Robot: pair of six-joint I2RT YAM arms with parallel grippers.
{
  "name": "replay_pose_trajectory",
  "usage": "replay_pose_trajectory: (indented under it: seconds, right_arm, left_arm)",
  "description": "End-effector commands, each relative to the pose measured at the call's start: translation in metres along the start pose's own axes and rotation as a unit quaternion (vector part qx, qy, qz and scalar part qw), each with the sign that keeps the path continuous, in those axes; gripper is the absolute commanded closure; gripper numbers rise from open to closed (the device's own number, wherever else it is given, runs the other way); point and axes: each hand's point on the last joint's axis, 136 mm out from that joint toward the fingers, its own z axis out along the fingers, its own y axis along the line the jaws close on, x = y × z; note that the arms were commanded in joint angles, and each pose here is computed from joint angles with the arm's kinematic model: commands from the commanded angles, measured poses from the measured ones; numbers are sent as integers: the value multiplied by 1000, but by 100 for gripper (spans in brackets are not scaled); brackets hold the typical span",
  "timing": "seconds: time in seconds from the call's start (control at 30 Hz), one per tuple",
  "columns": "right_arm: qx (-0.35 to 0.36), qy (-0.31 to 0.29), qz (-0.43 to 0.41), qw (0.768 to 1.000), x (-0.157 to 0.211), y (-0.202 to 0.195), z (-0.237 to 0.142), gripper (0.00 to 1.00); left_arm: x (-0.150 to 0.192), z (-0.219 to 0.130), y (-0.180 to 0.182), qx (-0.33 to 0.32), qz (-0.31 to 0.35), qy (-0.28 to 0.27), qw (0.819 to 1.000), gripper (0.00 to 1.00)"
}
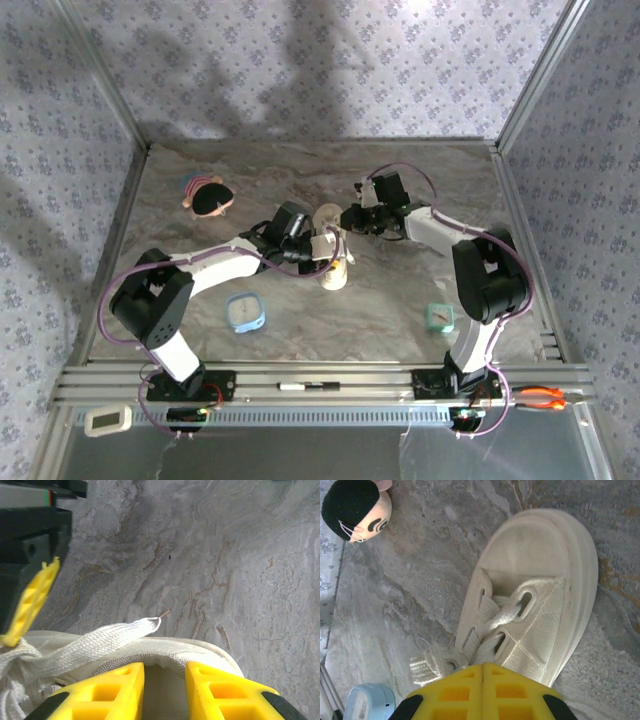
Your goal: Tie the shoes
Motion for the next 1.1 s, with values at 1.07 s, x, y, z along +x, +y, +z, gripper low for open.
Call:
replay_pose_trajectory:
  seconds: [1.07]
  right_arm:
    - [5,8,-42,999,-19,8,3,100]
  left_arm:
    - [16,-51,72,-73,-147,-77,983,48]
